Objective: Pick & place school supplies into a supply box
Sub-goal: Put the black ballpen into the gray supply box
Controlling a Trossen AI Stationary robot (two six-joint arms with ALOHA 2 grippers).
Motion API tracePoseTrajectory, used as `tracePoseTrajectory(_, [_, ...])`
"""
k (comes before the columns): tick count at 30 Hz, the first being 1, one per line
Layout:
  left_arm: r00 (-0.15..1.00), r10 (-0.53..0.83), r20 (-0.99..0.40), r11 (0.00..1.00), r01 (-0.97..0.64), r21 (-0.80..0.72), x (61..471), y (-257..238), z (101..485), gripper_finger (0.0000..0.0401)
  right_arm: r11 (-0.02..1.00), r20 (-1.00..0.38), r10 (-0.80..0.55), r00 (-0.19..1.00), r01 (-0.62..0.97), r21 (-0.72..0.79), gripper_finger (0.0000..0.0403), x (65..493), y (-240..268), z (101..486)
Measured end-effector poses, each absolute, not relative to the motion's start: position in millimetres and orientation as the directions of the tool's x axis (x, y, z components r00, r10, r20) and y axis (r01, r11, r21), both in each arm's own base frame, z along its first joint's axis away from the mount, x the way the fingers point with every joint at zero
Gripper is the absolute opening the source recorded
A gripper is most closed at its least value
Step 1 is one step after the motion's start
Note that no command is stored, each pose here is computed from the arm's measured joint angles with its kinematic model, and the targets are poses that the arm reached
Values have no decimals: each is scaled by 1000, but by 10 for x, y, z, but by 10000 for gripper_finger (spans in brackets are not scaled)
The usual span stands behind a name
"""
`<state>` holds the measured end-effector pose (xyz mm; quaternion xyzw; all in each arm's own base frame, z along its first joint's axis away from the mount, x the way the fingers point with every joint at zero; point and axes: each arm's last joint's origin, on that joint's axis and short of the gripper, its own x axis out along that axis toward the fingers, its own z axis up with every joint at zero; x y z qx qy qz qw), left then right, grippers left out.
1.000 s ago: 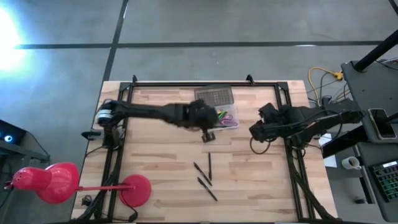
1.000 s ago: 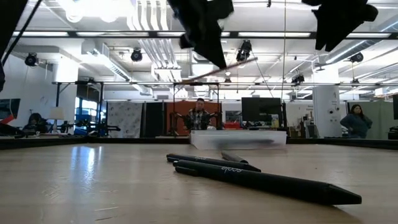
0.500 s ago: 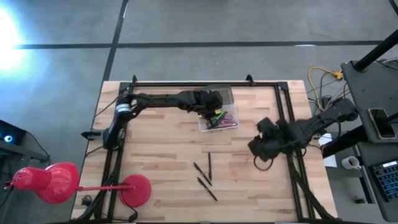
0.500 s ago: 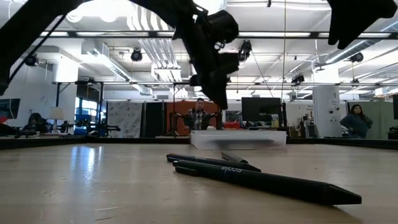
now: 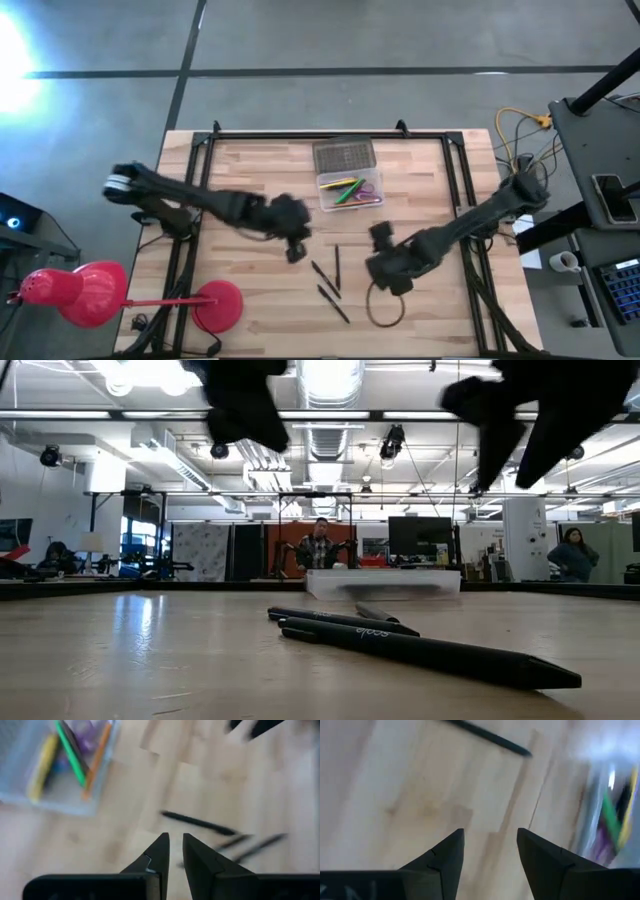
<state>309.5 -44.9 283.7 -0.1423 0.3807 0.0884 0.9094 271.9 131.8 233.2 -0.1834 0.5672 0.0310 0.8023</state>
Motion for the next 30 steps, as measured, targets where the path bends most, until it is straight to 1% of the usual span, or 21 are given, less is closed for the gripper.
tracePoseTrajectory(2, [751,12,-660,900,-296,-320,2887,-559,2767,37,840,-929,-178,325,-441,-315,175,2869,1346,2212])
tracePoseTrajectory(4, [805,13,-592,853,-318,-415,2706,-650,2680,37,747,-934,-195,299,-572,-339,175,3027,1359,2100])
tracePoseTrajectory(5, [826,21,-563,829,-330,-452,2620,-694,2633,37,711,-935,-198,295,-614,-344,174,3115,1363,2053])
tracePoseTrajectory(7, [852,54,-520,781,-361,-510,2471,-765,2540,37,671,-940,-187,286,-661,-334,170,3288,1362,1973])
tracePoseTrajectory(10, [876,81,-476,713,-384,-586,2313,-857,2470,37,659,-954,-136,269,-694,-290,166,3513,1330,1877])
tracePoseTrajectory(12, [877,85,-472,701,-390,-597,2248,-913,2440,37,656,-958,-119,261,-704,-273,164,3638,1301,1831])
tracePoseTrajectory(16, [878,66,-474,707,-377,-599,2216,-987,2433,37,626,-965,-88,249,-739,-248,168,3824,1249,1765])
tracePoseTrajectory(18, [881,61,-469,709,-369,-601,2224,-1003,2452,37,596,-972,-57,226,-774,-215,171,3876,1231,1699])
tracePoseTrajectory(22, [883,60,-466,710,-366,-602,2230,-1006,2474,37,507,-982,-55,183,-842,-185,175,3925,1236,1497])
tracePoseTrajectory(25, [884,60,-464,710,-365,-603,2232,-1007,2483,37,522,-978,-14,208,-833,-185,175,3992,1236,1435])
tracePoseTrajectory(30, [884,60,-463,709,-365,-603,2232,-1007,2484,37,513,-973,-14,230,-834,-205,176,4036,1235,1406])
